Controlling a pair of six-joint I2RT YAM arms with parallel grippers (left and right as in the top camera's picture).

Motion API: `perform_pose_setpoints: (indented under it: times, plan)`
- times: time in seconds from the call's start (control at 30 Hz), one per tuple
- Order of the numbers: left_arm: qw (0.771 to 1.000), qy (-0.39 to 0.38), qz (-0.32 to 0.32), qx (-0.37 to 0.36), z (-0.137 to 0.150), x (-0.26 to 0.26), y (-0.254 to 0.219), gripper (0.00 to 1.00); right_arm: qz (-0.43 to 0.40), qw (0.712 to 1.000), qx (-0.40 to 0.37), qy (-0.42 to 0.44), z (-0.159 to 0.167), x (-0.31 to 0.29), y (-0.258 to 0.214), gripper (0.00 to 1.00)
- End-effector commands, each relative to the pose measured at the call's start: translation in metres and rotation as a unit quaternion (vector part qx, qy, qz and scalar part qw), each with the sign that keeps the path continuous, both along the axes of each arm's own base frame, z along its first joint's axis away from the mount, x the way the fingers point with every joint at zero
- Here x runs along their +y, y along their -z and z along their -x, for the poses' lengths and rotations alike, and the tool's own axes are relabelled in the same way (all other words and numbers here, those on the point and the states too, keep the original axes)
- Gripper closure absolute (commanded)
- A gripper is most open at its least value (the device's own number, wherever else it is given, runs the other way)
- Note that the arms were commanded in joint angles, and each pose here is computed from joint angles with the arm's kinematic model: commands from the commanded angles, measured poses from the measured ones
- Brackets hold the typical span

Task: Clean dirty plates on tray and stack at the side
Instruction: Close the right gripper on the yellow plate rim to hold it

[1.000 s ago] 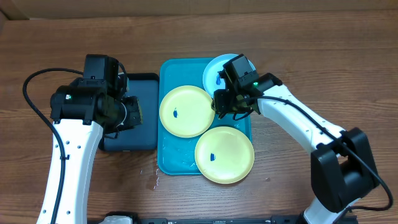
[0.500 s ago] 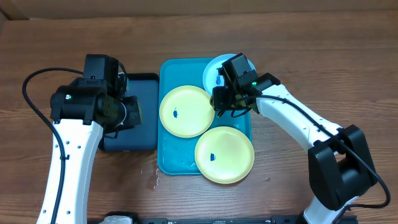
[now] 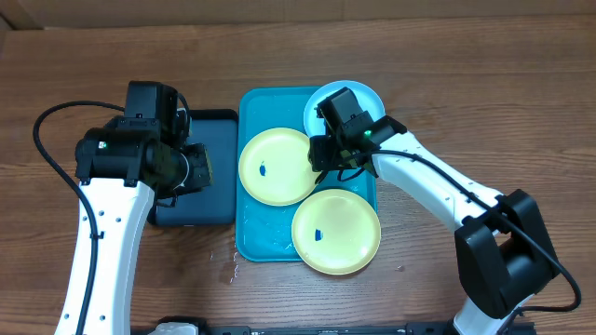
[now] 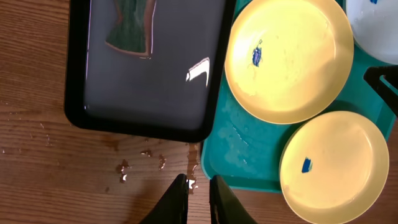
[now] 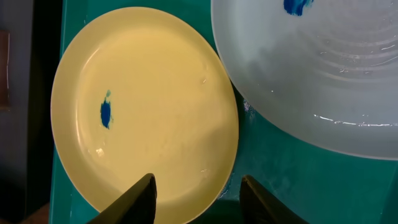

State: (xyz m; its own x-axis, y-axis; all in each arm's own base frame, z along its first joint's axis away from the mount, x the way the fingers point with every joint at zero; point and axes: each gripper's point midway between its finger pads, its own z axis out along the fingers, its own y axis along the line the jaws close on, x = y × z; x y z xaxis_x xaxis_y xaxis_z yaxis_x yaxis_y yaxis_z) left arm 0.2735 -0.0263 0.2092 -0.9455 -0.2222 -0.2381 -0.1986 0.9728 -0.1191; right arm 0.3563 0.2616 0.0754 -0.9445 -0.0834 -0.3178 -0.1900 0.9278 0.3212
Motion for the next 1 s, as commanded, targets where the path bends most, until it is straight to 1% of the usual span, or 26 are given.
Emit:
perform_pose_setpoints:
  times: [0.0,0.17,0.3,0.33,0.5,0.9,0.93,0.97]
  plan:
    - [1.0,0.004,-0.008,-0.003,-0.001,0.002,-0.001,0.83,0.02,1.0,-0.003,0.006,0.003,-0.005,0.014,0.55]
    - [1.0,0.004,-0.008,-0.002,-0.001,0.002,-0.001,0.83,0.04,0.998,-0.01,0.045,0.002,-0.019,0.031,0.55]
    - [1.0,0.004,-0.008,-0.002,-0.001,0.002,-0.001,0.83,0.028,0.998,-0.014,0.059,0.003,-0.019,0.043,0.55]
    - [1.0,0.004,-0.008,-0.002,-0.001,0.002,-0.001,0.83,0.023,0.997,-0.014,0.067,0.003,-0.019,0.046,0.56]
    - [1.0,0.004,-0.008,-0.002,-0.001,0.002,-0.001,0.83,0.011,0.998,-0.023,0.065,0.001,-0.015,0.047,0.66]
    - [1.0,0.004,-0.008,-0.002,-0.001,0.002,-0.001,0.83,0.004,0.998,-0.033,0.053,0.005,-0.004,0.049,0.69]
    - [1.0,0.004,-0.008,-0.002,-0.001,0.002,-0.001,0.83,0.003,0.998,-0.033,0.053,0.005,-0.004,0.049,0.7]
    - [1.0,0.004,-0.008,-0.002,-0.001,0.002,-0.001,0.82,0.003,0.998,-0.033,0.053,0.005,-0.004,0.049,0.73]
